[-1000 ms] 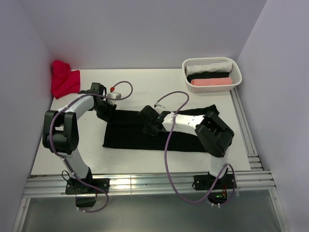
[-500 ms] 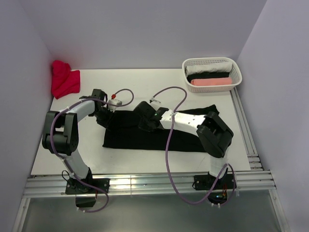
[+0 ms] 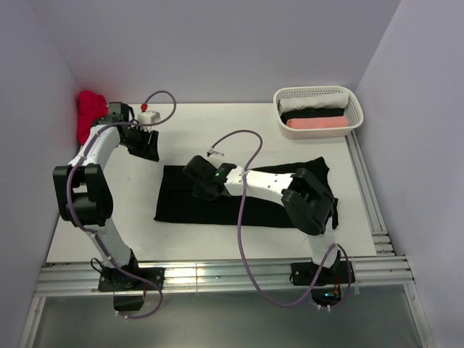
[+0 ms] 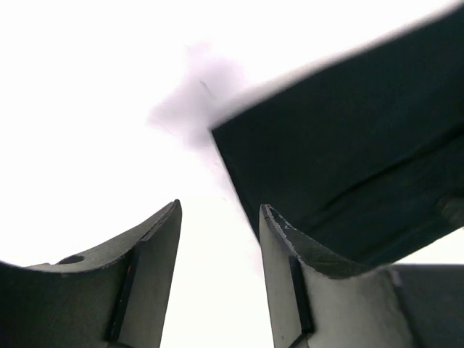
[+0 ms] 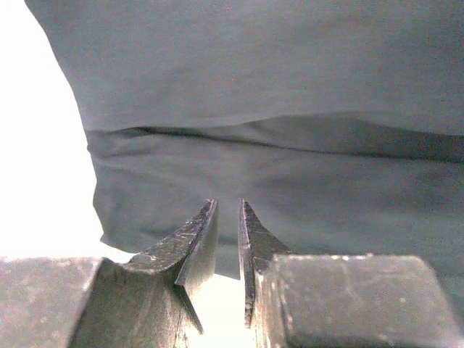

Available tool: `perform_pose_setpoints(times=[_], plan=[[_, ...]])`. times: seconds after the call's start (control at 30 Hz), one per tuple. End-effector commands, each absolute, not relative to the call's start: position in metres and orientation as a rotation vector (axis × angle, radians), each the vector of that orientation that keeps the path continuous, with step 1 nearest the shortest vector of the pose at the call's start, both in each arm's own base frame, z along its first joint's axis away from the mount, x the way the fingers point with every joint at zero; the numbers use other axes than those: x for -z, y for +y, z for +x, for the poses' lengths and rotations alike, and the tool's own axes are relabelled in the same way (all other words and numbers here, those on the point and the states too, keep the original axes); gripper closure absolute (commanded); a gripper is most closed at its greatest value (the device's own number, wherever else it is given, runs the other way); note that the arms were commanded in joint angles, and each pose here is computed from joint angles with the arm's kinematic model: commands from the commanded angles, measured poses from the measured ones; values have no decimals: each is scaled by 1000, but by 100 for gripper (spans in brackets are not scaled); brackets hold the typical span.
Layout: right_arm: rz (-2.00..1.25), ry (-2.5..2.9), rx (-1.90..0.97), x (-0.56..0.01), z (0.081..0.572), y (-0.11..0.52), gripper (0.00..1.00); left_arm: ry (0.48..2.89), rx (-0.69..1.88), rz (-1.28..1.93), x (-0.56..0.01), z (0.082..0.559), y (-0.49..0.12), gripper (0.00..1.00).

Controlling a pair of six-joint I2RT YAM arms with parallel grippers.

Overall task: Roll the t-shirts
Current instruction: Roll the tshirt

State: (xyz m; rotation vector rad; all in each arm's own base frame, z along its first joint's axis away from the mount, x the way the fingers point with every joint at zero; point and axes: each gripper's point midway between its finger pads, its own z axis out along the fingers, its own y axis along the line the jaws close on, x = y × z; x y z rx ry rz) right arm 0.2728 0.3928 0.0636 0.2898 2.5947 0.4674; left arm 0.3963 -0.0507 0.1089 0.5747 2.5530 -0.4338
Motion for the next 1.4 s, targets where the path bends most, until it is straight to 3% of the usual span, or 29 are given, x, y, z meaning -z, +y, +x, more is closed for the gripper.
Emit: perform_pose_setpoints(times=[0.0,0.27,0.9,1.23,1.37], plan=[[261,2552,-516,-82,273,423,75,2615,675,547,-96,387,-59,46],[149,2582,-572,-72,259,495,66,2578,1012,608,-78,380,-80,40],[-8,2616,-491,-42,215,539,46,2625,986,556,-44,373,-78,39],[-65,2652,-341,-16,205,532,44,2663,953,542,-34,370,-78,42],[-91,2681,-300,-4,199,527,49,2676,923,526,-30,371,-79,46]])
